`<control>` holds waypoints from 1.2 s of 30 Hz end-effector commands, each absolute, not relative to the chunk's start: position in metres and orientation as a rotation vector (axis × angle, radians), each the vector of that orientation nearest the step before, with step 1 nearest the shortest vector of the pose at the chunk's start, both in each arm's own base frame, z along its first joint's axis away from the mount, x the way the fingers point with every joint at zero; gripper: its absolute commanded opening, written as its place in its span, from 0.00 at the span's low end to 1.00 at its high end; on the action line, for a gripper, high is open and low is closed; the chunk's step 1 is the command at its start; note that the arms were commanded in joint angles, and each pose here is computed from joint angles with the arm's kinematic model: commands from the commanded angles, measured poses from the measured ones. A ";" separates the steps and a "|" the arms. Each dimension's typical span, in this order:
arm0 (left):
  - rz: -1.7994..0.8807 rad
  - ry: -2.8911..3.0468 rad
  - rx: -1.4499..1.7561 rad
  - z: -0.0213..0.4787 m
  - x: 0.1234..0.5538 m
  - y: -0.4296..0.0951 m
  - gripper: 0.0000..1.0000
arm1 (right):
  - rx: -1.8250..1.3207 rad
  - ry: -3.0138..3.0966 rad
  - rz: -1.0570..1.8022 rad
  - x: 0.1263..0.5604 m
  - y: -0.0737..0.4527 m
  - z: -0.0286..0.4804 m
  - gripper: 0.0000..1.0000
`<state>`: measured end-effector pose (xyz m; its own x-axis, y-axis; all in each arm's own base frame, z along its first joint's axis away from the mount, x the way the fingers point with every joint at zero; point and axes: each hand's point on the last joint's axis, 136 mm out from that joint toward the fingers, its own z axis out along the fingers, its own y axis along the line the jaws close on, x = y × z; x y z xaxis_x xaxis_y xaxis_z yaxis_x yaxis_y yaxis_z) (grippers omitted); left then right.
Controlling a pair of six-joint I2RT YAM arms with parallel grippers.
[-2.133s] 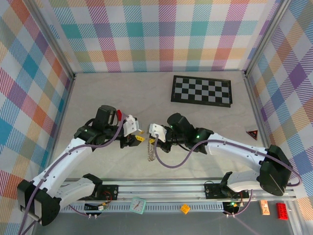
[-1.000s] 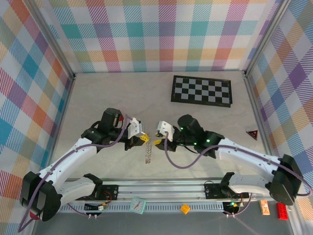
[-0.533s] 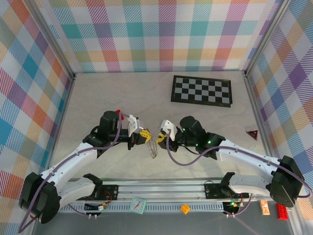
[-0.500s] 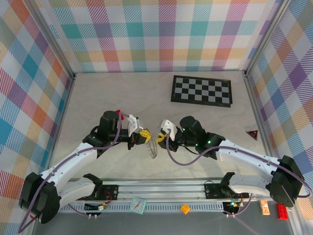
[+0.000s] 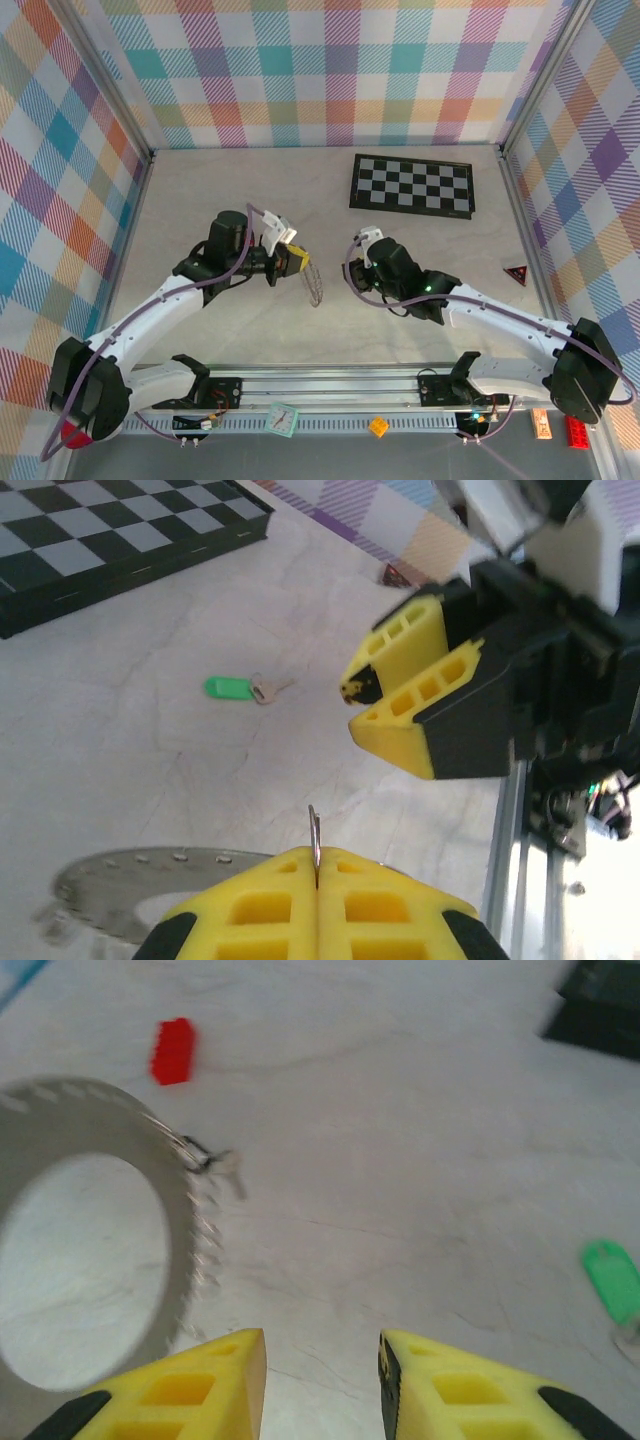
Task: Put the keys on the keyring
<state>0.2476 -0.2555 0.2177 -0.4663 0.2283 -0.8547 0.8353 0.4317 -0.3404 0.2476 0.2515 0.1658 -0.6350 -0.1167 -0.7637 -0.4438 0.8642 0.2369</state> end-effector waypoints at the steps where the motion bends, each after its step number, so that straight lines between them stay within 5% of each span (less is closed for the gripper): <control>1: -1.112 1.989 0.786 0.227 0.246 -0.259 0.00 | -0.203 2.319 0.513 0.249 0.239 0.153 0.36; 6: -1.108 1.790 0.907 0.238 0.231 -0.261 0.00 | -0.409 2.221 0.594 0.247 0.263 0.175 0.40; 16: -0.936 1.477 1.181 0.246 0.211 -0.259 0.00 | -1.424 1.699 0.675 0.182 0.307 0.223 0.41; 27: -1.064 1.304 1.199 0.254 0.195 -0.268 0.00 | -1.393 1.589 0.779 0.178 0.312 0.247 0.32; 36: -1.135 1.205 1.259 0.240 0.176 -0.282 0.00 | -1.365 1.533 0.804 0.170 0.304 0.242 0.37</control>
